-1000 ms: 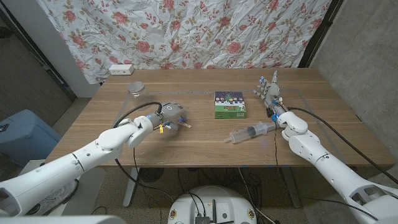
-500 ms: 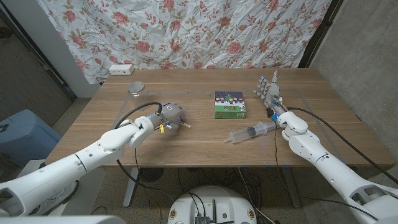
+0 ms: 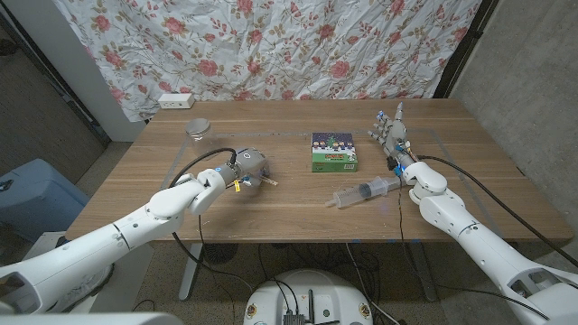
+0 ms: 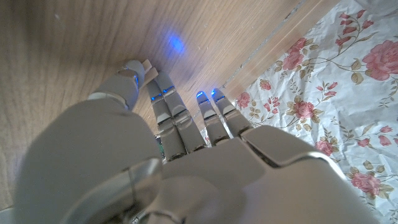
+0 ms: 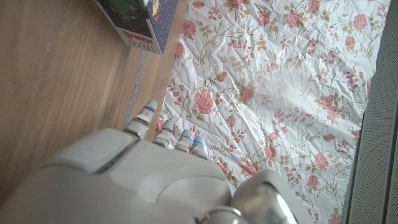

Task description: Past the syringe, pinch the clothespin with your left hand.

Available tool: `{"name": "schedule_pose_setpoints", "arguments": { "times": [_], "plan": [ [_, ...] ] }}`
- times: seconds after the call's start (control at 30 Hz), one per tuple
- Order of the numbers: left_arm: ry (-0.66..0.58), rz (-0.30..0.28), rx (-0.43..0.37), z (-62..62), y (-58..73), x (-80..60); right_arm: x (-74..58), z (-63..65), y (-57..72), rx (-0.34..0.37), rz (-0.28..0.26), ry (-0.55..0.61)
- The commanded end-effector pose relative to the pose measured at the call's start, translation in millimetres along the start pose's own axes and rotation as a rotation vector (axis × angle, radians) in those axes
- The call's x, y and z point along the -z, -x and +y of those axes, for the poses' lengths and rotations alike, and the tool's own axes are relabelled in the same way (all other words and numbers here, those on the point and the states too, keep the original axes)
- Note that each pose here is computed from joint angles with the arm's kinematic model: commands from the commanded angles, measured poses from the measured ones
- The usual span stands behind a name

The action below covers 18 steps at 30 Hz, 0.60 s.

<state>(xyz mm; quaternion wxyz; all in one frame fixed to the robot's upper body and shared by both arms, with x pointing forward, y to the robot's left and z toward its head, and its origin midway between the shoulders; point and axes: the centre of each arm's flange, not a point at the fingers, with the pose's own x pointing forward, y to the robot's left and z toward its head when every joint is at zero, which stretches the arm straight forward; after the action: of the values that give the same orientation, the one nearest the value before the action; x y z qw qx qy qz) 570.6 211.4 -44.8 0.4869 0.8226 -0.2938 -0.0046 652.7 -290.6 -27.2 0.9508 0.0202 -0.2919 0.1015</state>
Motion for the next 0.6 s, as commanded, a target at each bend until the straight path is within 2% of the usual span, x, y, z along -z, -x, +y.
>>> {"name": "schedule_pose_setpoints", "arguments": {
  "times": [0.03, 0.27, 0.6],
  "plan": [
    [0.000, 0.019, -0.016, -2.9, 5.8, -1.9, 0.0, 0.1, 0.0, 0.000, 0.000, 0.000],
    [0.005, 0.023, -0.027, -4.4, 7.9, -3.5, 0.0, 0.0, 0.0, 0.000, 0.000, 0.000],
    [0.021, 0.053, -0.082, -7.1, 12.4, -4.6, 0.1, 0.0, 0.0, 0.000, 0.000, 0.000]
  ]
}}
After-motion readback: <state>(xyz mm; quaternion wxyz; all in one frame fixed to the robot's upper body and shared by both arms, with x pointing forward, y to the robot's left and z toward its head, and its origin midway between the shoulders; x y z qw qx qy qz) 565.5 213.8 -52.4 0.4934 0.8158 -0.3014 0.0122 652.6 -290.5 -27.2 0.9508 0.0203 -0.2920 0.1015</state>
